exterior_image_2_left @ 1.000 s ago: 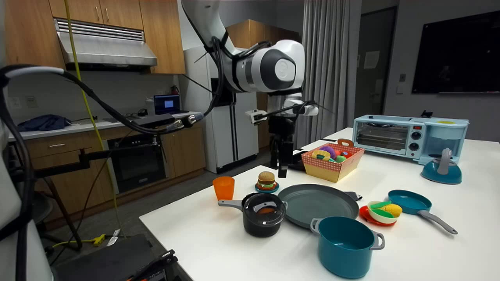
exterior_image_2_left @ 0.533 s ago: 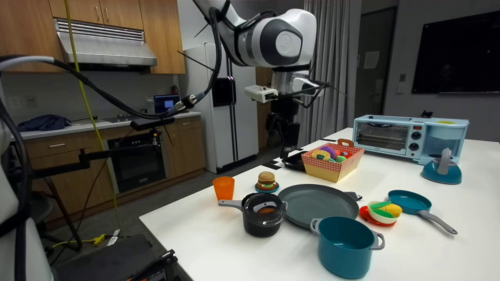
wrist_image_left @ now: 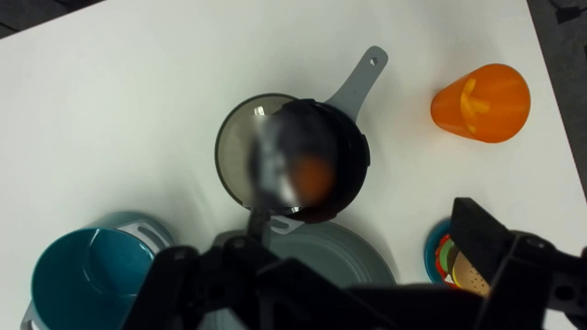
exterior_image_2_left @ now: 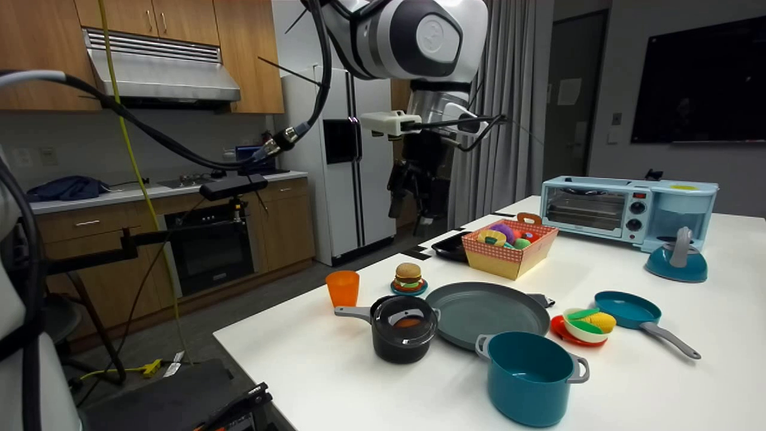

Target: Move the black lid to the blue pot then move it back to the black pot

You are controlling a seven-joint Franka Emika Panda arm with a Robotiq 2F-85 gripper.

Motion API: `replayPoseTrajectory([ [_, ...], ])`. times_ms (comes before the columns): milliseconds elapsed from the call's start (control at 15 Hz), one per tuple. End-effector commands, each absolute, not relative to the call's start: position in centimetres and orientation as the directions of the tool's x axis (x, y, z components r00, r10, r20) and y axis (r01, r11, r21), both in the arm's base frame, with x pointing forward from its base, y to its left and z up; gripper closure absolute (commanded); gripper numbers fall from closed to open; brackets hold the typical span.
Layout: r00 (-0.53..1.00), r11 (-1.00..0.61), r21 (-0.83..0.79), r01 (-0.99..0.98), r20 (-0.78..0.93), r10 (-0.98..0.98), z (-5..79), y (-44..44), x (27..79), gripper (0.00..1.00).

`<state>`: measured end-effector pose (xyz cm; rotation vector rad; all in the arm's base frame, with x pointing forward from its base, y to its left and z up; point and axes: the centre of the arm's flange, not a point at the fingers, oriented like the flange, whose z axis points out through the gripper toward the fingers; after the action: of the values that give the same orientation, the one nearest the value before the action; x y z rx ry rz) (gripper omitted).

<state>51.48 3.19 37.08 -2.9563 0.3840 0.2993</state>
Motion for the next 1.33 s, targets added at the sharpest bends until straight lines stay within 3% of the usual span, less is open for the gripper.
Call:
replayPoseTrajectory([
  [0,0.945,-0.962,-0.103,-0.252,-0.241,-0.222,39.1,2.8,47.8,0.00],
  [800,0.946,-0.978,-0.015,-0.207,-0.258,-0.196,43.0,1.0,41.7,0.00],
  [867,0.945,-0.977,-0.025,-0.211,-0.260,-0.197,41.7,1.8,43.8,0.00],
  [1267,0.945,-0.977,-0.023,-0.213,-0.257,-0.200,42.2,1.5,42.9,0.00],
])
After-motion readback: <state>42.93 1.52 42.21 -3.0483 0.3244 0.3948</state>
